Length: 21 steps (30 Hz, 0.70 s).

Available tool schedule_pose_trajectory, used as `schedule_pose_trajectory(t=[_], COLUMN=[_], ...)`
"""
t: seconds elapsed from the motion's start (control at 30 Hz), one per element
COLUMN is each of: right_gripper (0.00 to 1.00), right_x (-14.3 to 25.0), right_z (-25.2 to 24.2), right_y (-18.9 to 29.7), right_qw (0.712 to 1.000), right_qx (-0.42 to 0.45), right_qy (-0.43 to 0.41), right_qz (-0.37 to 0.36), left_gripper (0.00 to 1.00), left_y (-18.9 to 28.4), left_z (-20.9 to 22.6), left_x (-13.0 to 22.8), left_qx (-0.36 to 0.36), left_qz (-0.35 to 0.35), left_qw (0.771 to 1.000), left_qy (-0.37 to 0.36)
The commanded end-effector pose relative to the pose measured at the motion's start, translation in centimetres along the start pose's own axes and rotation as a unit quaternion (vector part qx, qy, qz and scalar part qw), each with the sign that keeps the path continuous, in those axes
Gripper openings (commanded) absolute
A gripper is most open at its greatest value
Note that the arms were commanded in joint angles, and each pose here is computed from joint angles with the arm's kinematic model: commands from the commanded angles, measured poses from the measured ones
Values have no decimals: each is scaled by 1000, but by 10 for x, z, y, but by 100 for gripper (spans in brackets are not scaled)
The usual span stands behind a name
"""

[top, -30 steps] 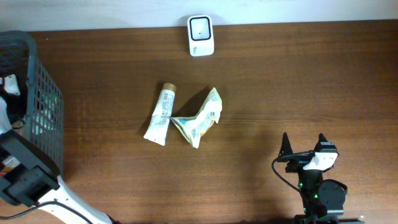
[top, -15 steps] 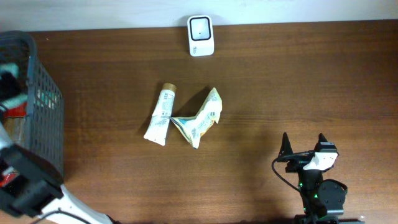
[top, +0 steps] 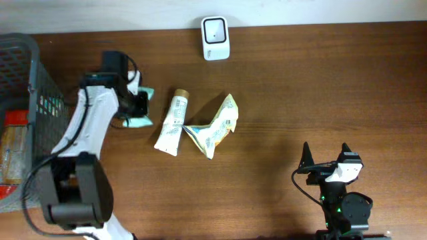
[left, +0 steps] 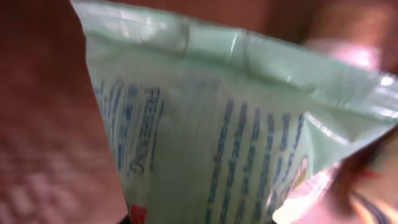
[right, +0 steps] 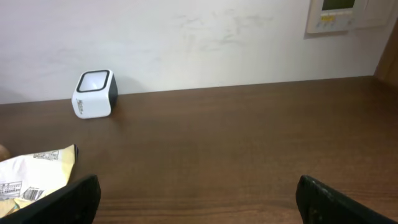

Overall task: Scan the item barcode
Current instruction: 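Pick the green Kleenex tissue pack from basket with left gripper, place left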

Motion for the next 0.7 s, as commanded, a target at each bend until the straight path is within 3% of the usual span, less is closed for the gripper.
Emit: schedule_pose_trajectory(t=[0.0, 0.03, 0.1, 0.17, 0.27, 0.37, 0.47, 0.57, 0.67], right_gripper=[99, 99, 99, 99, 99, 99, 99, 99, 99], right_x=[2, 2, 2, 2, 2, 2, 2, 2, 3], right_z=[-1, -1, -1, -1, -1, -1, -1, -1, -1], right_y=[0, 0, 0, 0, 0, 0, 0, 0, 0], right_qw=[1000, 1000, 1000, 1000, 1000, 1000, 1000, 1000, 1000], right_qx=[2, 2, 2, 2, 2, 2, 2, 2, 2], right_qy=[-2, -2, -2, -2, -2, -2, -2, -2, -2], right_qz=[2, 2, 2, 2, 2, 2, 2, 2, 2], left_gripper=[24, 29, 60, 99, 99, 99, 99, 99, 98], left_y=[-53, -65, -75, -60, 46, 188, 307, 318, 274], left_z=[-1, -3, -18, -39, -18, 14, 70, 156, 226], left_x=[17, 22, 25, 16, -33, -56, -33, 8, 29], left_qx=[-5, 4, 18, 24, -21, -80, -176, -243, -254], left_qz=[32, 40, 57, 58, 5, -140, -311, -309, -234], left_qw=[999, 999, 998, 998, 1000, 987, 929, 876, 862], left_qy=[27, 27, 10, -19, -4, 19, 99, 280, 370])
Point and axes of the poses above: each gripper's point midway between its finger pads, its own y axis back along the fingers, its own z axis along the line the jaws close on, x = y × z, the point moved 10 cm from there along y, back along the fingers, and after that the axes turned 12 degrees about -y, right-handed, at the moved point
